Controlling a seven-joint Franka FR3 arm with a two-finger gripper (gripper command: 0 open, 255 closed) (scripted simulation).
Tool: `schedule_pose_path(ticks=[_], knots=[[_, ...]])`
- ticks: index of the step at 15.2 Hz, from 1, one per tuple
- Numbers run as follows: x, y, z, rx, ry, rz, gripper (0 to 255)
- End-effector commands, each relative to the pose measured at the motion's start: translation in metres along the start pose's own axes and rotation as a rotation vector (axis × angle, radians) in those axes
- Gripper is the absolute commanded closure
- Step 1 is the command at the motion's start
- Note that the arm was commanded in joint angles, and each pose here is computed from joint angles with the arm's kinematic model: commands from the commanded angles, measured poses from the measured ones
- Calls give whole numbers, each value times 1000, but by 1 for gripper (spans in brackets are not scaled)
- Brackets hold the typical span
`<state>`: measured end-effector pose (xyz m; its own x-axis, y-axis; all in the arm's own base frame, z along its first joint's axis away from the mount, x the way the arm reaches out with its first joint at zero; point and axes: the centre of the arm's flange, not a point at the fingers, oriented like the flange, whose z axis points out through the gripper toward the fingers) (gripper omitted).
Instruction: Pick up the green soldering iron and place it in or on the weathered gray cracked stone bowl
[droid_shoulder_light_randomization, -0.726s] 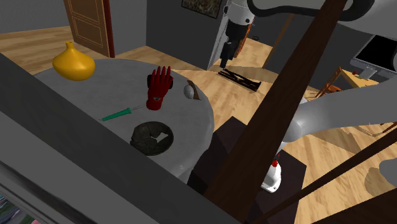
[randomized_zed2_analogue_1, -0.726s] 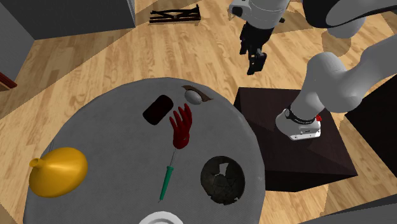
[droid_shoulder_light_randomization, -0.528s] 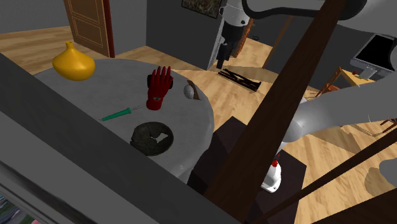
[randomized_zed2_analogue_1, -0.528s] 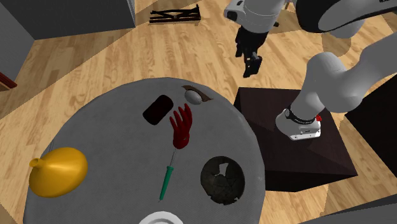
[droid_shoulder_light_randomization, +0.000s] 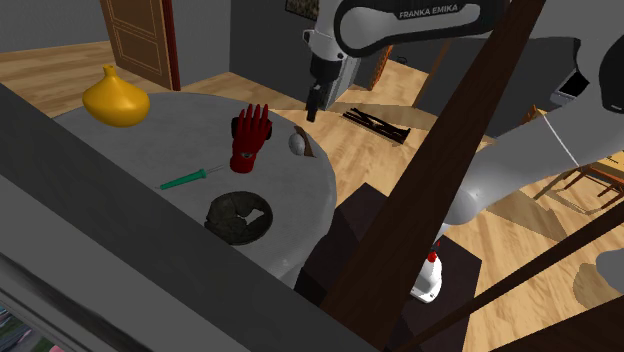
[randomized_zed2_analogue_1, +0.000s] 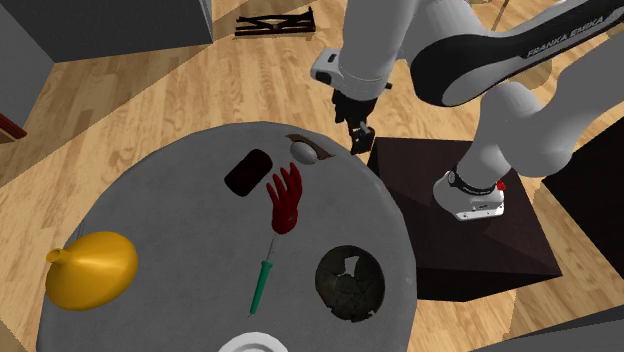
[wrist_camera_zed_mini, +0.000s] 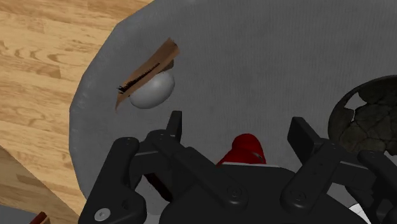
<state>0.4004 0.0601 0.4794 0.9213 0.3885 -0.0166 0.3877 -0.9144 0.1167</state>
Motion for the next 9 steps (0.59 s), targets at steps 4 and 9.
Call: schedule_pose_path(ticks=[4,9], knots=[[48,-19,36,-4,20,-104,0],[95,-45,71,-7,39,-208,0]])
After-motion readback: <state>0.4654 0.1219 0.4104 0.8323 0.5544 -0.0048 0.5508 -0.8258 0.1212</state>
